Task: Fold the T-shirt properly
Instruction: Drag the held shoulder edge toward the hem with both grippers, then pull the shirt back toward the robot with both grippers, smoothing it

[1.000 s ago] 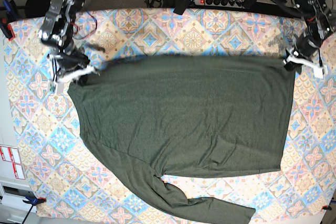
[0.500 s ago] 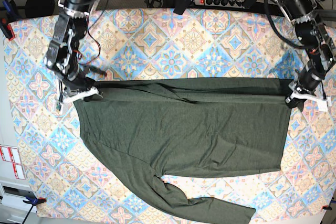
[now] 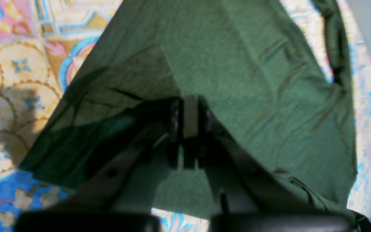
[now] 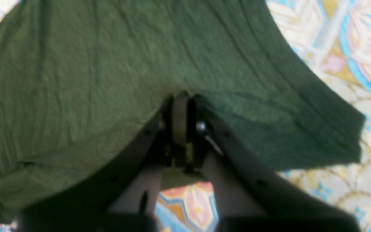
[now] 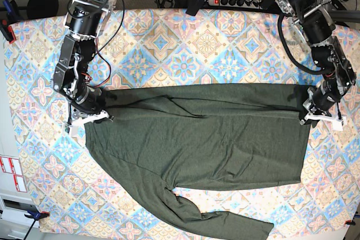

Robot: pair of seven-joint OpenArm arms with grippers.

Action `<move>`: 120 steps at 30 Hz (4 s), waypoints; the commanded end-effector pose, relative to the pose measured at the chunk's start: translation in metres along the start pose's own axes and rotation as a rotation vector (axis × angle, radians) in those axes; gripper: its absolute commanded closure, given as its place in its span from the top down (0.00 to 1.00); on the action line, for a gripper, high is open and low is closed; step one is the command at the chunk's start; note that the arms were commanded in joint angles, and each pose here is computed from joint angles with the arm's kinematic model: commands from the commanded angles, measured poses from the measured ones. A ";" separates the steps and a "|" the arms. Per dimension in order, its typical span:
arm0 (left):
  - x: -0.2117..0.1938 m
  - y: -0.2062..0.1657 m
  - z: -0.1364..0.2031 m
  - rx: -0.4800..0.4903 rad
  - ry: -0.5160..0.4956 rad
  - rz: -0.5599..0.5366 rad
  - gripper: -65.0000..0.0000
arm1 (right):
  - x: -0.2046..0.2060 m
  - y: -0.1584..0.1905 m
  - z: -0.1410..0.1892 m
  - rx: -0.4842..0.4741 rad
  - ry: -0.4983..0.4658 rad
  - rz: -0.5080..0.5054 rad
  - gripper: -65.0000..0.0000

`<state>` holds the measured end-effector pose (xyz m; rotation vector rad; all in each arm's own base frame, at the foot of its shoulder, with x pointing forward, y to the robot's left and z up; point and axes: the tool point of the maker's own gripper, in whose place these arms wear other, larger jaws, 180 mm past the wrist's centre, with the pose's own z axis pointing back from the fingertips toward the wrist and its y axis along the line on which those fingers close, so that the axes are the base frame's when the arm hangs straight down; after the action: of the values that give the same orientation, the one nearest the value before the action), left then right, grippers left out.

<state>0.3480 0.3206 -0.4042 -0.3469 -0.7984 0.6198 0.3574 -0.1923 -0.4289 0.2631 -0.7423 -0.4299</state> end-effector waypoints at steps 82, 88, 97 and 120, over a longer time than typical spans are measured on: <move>-0.059 0.040 -0.001 0.032 0.044 0.132 0.00 | -0.058 -0.086 0.022 -0.151 0.034 -0.228 0.47; -0.059 0.040 -0.001 0.032 0.044 0.132 0.00 | -0.032 -0.063 0.012 -0.066 -0.016 -0.287 0.47; -0.060 0.041 -0.001 0.035 0.046 0.130 0.00 | -0.047 -0.052 -0.010 -0.042 0.052 -0.344 0.46; -0.066 0.070 0.039 0.104 0.088 0.011 0.00 | -0.039 -0.076 0.025 -0.095 -0.022 -0.271 0.05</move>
<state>0.2458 0.3247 -0.4657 -0.3008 -0.6324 0.6680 0.2866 -0.2340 -0.4731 0.2854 -0.6651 -0.7303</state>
